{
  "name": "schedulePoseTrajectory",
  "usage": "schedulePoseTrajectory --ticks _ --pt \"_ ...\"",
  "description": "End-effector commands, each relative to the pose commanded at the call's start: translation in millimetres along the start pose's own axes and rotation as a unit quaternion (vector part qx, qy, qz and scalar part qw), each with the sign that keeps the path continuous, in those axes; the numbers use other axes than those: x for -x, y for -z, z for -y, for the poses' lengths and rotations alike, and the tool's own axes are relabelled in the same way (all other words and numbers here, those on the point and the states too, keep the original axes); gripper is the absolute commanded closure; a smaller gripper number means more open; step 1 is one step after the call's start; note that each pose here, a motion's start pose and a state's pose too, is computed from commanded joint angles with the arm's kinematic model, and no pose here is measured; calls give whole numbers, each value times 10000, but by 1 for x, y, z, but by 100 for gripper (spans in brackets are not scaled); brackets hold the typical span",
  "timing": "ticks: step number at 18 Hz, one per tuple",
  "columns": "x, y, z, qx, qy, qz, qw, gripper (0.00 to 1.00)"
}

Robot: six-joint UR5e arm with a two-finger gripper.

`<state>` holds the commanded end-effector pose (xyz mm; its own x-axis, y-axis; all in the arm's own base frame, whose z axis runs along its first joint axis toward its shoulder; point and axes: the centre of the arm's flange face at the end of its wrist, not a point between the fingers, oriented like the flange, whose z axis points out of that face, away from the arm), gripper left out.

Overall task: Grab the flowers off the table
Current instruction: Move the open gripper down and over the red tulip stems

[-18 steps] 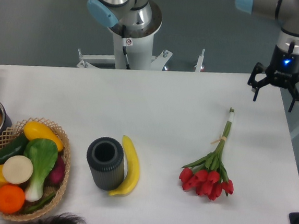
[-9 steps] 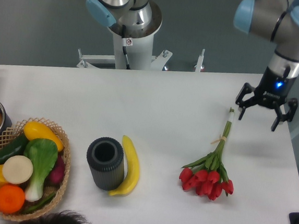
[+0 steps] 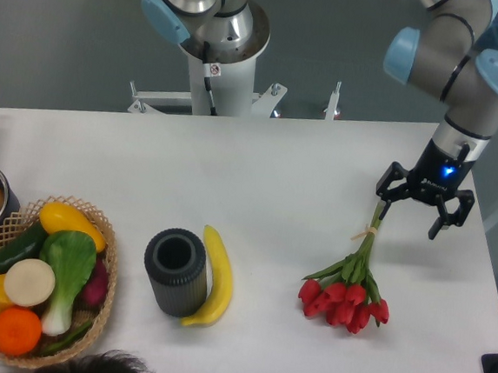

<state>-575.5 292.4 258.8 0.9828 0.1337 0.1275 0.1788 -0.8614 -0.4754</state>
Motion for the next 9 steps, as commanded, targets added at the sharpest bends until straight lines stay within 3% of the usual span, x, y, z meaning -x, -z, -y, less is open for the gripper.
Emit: schedulePoseTrajectory --ticks 9 --pt "-18 -31 22 -34 -278 -251 9993 0"
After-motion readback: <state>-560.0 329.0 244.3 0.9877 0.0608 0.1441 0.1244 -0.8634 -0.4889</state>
